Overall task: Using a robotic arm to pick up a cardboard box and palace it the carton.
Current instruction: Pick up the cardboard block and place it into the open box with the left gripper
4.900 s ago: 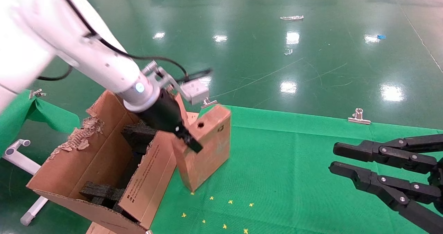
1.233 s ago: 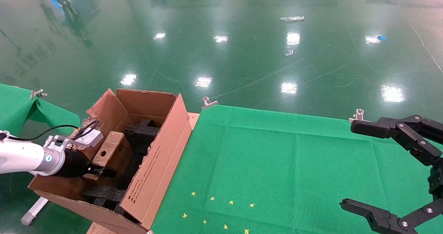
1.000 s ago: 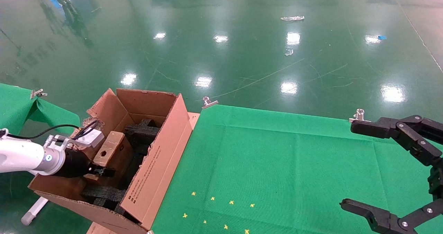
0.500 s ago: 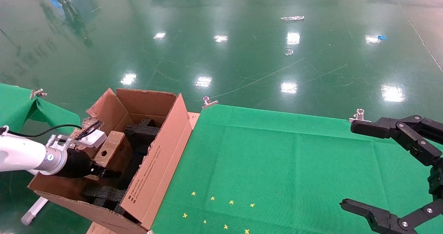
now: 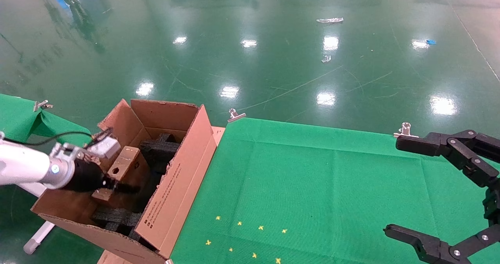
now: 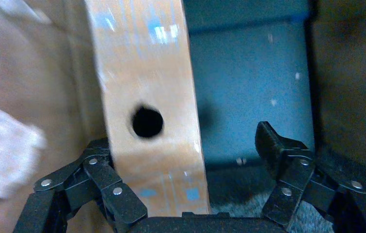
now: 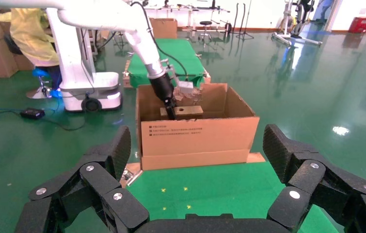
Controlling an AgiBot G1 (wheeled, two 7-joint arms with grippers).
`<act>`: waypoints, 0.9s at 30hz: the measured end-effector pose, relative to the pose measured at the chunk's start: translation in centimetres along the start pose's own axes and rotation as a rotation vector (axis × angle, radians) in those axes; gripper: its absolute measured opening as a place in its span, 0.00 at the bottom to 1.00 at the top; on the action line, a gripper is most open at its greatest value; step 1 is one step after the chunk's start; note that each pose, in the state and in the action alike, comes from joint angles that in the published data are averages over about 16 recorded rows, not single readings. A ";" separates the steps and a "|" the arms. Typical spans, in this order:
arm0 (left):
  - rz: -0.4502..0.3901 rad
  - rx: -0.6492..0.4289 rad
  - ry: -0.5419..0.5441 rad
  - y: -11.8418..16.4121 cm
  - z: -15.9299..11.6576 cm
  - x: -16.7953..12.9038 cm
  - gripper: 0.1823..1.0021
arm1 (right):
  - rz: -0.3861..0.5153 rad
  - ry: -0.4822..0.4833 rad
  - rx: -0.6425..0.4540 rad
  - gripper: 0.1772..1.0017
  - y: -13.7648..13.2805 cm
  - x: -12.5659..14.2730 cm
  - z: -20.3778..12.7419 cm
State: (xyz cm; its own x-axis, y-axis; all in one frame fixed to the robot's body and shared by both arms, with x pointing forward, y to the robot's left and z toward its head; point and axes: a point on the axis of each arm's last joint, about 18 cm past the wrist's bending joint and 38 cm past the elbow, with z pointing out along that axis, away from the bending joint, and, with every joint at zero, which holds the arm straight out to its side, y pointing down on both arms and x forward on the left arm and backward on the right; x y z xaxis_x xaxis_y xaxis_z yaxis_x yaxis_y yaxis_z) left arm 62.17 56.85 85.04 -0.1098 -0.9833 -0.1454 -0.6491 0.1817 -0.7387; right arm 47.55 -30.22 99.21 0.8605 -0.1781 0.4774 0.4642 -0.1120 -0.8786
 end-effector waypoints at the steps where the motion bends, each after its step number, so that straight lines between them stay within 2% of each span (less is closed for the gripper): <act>1: 0.001 0.009 -0.002 -0.4 -0.3 -0.1 0.85 | 0.000 0.000 0.000 1.00 0.0 0.0 0.0; 9: 0.007 0.091 -0.015 -4.1 -3.7 -1.3 0.96 | 0.000 0.000 0.000 1.00 0.0 0.0 0.0; 21: 0.038 0.230 -0.024 -9.6 -9.6 -2.4 1.00 | 0.000 0.000 0.000 1.00 0.0 0.0 0.0; 27: 0.052 0.278 -0.027 -11.1 -11.4 -2.6 1.00 | 0.000 0.000 0.000 1.00 0.0 0.0 0.0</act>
State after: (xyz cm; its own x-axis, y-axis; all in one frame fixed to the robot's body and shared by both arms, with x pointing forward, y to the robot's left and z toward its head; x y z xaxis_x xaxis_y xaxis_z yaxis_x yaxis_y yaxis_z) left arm 61.08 57.18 101.14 -0.1153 -0.9724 -0.2027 -0.4112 0.2325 -0.8814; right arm 47.55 -30.23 99.21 0.8605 -0.1784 0.4772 0.4641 -0.1118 -0.8787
